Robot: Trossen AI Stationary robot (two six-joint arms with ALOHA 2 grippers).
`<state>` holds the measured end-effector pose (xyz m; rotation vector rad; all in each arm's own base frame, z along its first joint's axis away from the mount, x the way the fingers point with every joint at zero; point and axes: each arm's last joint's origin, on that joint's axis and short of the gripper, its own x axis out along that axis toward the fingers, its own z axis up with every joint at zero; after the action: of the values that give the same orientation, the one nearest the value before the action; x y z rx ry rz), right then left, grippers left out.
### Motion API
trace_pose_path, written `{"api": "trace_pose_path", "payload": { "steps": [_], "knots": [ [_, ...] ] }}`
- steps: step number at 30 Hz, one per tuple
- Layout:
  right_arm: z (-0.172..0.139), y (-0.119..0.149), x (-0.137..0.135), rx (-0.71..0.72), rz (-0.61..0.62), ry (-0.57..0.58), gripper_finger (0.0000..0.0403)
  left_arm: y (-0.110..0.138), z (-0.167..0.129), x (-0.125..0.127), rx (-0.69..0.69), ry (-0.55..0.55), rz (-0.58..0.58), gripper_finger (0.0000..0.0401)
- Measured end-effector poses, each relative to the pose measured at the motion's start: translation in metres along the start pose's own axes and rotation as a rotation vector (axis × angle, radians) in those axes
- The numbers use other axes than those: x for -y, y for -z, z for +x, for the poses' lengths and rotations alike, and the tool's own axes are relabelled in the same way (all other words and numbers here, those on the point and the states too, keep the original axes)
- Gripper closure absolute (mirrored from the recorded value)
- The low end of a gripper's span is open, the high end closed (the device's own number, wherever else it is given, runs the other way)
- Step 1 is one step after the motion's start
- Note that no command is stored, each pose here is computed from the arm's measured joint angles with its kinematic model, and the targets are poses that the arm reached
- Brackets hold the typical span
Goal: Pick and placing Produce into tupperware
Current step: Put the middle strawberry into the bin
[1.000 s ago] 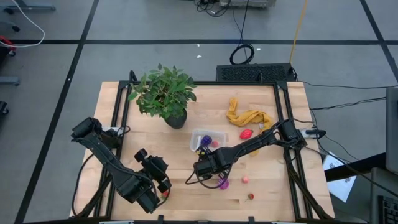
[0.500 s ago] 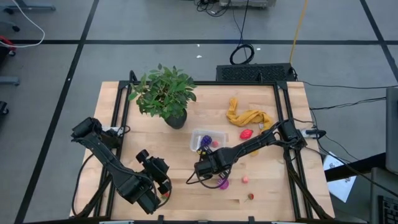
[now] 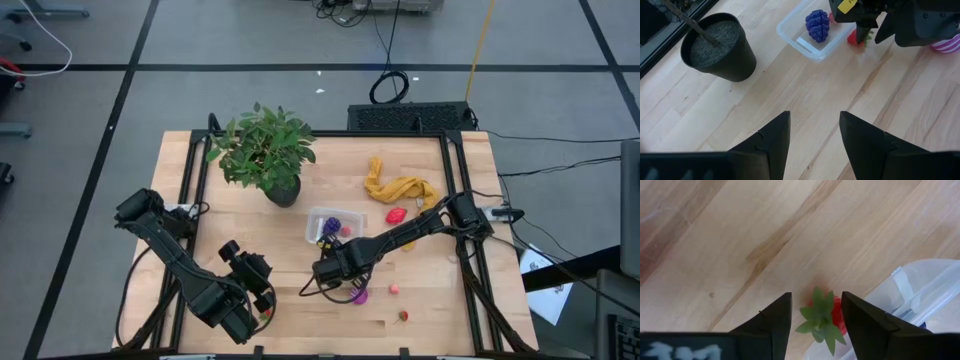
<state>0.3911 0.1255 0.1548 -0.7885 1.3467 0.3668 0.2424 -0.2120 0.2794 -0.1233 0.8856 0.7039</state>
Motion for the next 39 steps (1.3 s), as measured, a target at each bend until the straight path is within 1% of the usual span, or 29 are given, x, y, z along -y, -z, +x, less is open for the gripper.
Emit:
{"api": "trace_pose_path", "payload": {
  "steps": [28, 34, 39],
  "knots": [
    [-0.0007, -0.0011, -0.0026, 0.000, 0.022, 0.000, 0.0292, -0.0003, 0.0000, 0.0004, 0.008, 0.002, -0.003, 0.0224],
    [-0.0026, -0.0047, -0.0088, 0.011, 0.007, 0.000, 0.0294, -0.0004, 0.0001, 0.0008, 0.009, 0.005, -0.007, 0.0224],
    [-0.0029, -0.0045, -0.0097, 0.006, 0.018, -0.002, 0.0294, -0.0008, 0.0000, 0.0030, 0.012, 0.024, -0.002, 0.0224]
  ]
}}
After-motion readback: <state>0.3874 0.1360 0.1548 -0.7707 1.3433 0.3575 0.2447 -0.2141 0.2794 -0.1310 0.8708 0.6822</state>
